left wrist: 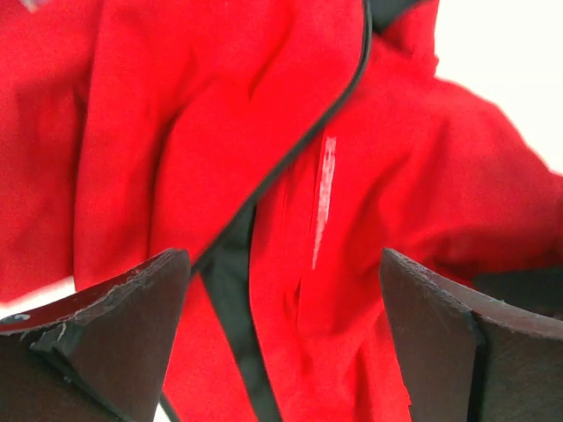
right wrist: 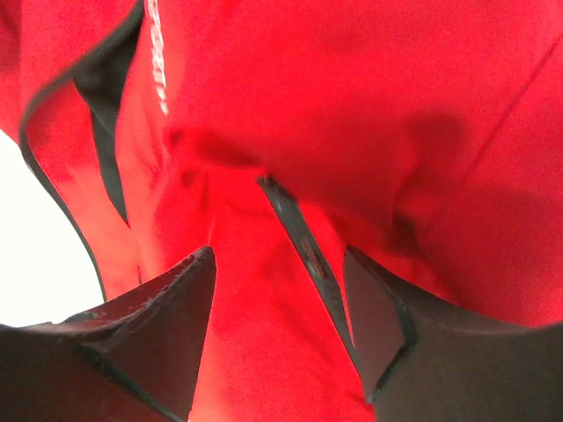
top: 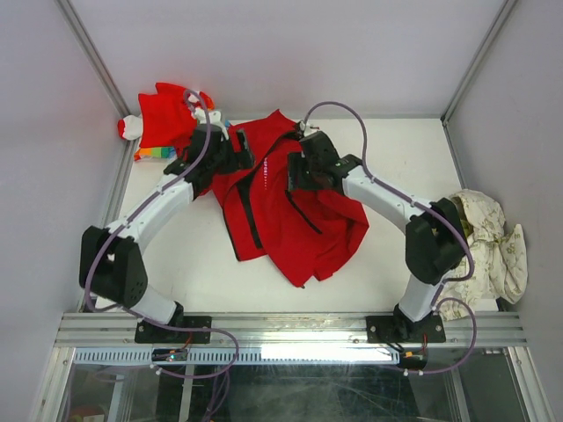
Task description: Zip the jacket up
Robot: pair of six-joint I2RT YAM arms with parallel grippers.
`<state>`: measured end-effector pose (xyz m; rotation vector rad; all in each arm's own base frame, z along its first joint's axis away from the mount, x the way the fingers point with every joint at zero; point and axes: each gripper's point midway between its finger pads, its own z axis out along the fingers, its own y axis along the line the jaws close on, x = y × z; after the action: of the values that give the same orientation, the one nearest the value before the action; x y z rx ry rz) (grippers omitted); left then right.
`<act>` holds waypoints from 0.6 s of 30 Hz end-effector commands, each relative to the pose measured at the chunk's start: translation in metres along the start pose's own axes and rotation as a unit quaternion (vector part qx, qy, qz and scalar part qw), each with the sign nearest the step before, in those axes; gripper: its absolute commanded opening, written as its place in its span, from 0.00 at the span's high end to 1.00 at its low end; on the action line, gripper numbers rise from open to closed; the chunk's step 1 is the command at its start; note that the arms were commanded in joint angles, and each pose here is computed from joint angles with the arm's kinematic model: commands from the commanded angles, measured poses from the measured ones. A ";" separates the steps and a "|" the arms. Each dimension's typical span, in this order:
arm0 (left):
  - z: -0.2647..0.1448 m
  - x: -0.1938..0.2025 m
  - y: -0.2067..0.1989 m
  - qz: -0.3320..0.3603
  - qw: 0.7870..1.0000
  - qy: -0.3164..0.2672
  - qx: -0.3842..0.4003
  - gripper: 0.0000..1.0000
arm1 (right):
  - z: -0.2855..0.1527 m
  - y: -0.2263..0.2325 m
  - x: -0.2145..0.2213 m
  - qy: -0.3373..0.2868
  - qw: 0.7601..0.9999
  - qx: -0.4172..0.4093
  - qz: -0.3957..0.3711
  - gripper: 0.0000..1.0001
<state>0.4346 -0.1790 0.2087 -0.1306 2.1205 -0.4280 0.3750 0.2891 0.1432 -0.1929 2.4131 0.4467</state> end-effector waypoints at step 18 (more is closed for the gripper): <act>-0.068 0.161 0.063 -0.204 0.976 0.073 0.032 0.01 | -0.073 0.081 0.154 0.002 0.945 0.007 -0.326 0.19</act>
<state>0.2870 -0.1586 0.0932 -0.3760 2.2911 -0.7107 0.1840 0.3313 0.1197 -0.9835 2.2549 0.3227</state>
